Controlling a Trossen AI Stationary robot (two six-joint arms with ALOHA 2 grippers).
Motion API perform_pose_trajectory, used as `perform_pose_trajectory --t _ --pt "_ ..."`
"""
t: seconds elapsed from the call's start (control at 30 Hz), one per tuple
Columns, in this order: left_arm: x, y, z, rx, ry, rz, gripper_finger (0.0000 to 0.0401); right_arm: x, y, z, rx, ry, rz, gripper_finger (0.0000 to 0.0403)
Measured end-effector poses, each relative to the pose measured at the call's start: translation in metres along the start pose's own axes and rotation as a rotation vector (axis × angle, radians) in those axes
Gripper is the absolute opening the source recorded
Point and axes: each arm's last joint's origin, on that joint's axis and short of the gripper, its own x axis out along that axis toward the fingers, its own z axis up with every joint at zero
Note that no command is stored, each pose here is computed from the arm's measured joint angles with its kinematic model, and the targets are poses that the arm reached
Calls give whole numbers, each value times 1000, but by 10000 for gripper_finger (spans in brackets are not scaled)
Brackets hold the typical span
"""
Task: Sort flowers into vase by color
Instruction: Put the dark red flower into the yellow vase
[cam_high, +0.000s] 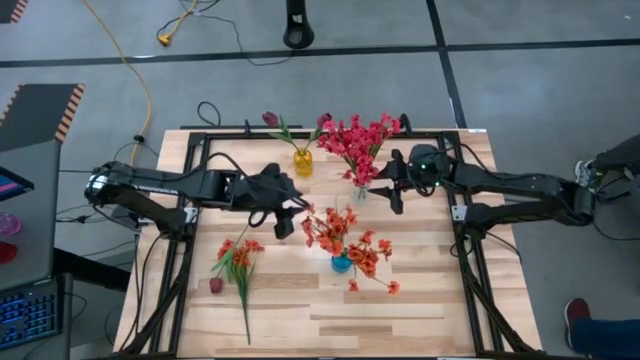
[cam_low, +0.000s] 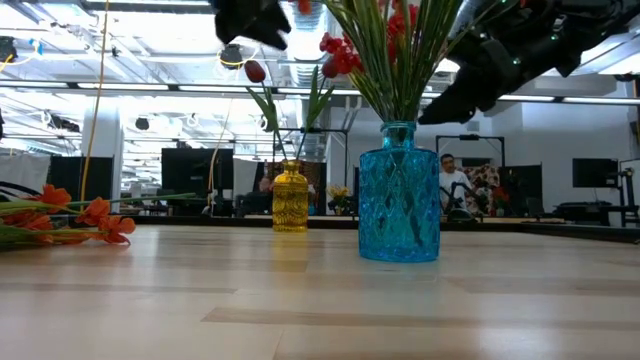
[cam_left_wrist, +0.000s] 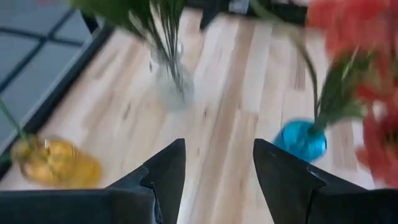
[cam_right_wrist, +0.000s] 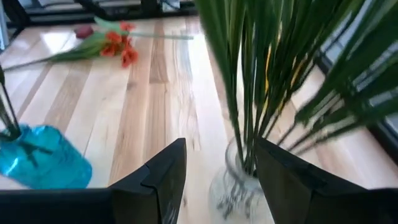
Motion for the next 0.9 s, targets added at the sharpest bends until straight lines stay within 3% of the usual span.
perform_pose_trajectory --t 0.4,0.9 --pt "-8 -7 -30 -180 265 57 176 -9 4 -12 36 130 17 214" --pt "-12 -17 -55 -342 400 137 176 -9 4 -13 38 137 18 214"
